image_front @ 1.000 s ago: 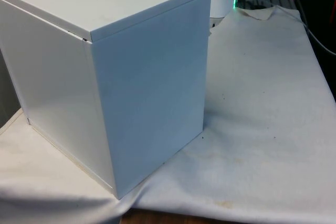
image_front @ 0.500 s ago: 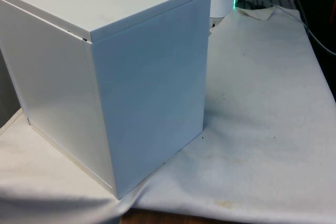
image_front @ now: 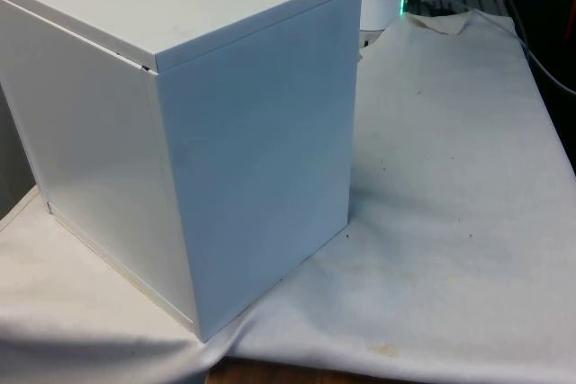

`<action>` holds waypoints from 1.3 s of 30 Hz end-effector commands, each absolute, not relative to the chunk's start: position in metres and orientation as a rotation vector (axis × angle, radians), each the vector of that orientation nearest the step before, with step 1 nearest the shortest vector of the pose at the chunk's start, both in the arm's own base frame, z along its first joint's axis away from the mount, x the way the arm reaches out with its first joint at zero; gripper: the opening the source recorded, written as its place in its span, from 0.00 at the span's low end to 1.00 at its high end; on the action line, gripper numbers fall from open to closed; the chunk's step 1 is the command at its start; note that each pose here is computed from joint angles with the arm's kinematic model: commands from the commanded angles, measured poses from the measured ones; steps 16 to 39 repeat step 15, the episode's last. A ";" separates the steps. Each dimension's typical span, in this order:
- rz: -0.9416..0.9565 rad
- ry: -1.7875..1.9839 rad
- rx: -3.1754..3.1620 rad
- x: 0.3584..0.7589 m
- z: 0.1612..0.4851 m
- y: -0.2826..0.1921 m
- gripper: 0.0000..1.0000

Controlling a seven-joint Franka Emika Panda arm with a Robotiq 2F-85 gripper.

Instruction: Open the drawer, then close it.

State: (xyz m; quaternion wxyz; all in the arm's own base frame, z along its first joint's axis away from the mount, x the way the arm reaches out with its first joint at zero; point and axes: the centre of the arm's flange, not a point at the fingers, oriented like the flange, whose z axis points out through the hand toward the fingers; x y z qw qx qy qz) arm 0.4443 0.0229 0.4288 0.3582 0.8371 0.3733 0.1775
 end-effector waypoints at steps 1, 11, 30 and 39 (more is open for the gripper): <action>0.459 0.964 2.158 0.444 0.429 0.023 0.15; 0.459 0.965 2.159 0.444 0.429 0.024 0.70; 0.459 0.965 2.159 0.444 0.429 0.024 0.90; 0.459 0.965 2.159 0.444 0.429 0.024 0.90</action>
